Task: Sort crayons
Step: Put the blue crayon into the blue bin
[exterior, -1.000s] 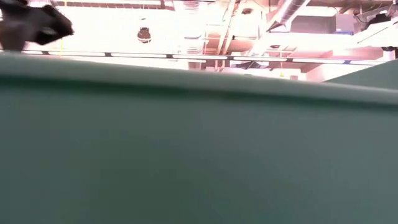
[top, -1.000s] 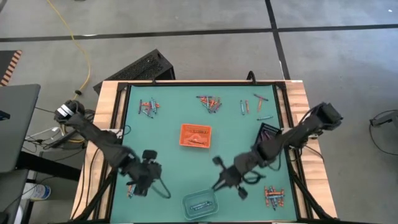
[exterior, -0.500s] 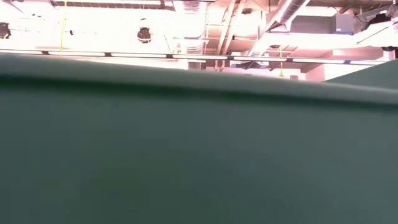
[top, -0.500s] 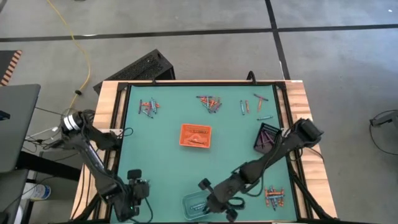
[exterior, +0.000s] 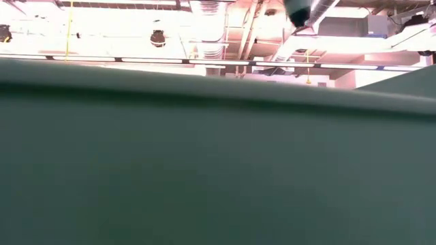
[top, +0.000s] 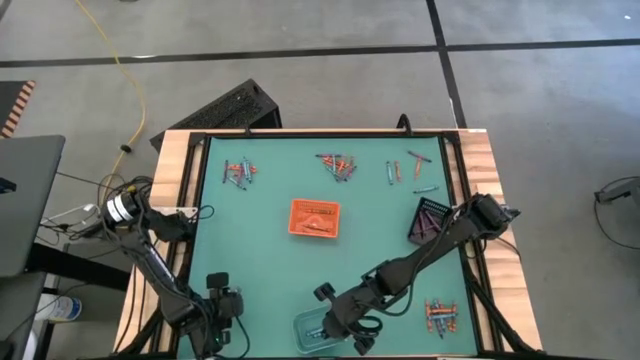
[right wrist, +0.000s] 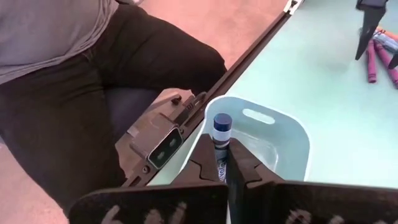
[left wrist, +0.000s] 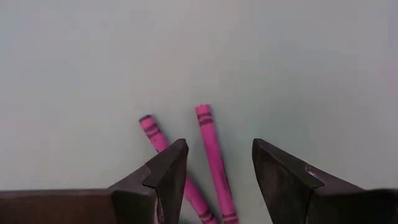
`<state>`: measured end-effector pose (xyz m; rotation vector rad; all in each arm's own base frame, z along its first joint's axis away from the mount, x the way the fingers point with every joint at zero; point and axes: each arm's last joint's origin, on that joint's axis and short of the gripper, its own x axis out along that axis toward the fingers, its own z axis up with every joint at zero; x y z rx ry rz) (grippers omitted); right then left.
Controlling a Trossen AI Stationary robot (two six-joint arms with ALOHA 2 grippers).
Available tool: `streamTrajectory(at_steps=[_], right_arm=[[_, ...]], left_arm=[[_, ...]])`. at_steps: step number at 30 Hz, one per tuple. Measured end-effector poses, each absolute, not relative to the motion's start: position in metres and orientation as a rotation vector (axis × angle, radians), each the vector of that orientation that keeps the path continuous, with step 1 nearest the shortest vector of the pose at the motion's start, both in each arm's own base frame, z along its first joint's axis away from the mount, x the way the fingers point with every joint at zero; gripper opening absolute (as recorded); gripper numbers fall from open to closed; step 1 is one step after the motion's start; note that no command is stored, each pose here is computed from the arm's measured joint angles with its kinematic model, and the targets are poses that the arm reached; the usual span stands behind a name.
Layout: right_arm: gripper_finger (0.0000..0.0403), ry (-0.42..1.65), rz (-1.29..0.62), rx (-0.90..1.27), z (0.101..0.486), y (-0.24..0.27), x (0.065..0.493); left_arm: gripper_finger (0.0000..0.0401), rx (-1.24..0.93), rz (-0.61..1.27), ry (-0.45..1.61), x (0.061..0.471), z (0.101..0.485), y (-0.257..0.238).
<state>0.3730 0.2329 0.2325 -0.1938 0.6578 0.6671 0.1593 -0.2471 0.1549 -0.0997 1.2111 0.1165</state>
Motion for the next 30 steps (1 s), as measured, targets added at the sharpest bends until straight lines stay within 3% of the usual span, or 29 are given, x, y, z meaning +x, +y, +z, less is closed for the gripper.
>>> streamTrajectory(at_steps=[4, 15, 30], right_arm=[[0.0002, 0.671, 0.666, -0.196, 0.231, 0.232, 0.373], [0.0002, 0.676, 0.668, -0.196, 0.231, 0.233, 0.372], [0.0002, 0.661, 0.668, -0.176, 0.225, 0.233, 0.371]], left_arm=[[0.0161, -0.121, 0.099, 1.232, 0.16, 0.153, -0.247], [0.0083, -0.135, 0.035, 1.243, 0.168, 0.15, -0.246], [0.0076, -0.141, -0.034, 1.338, 0.181, 0.134, -0.248]])
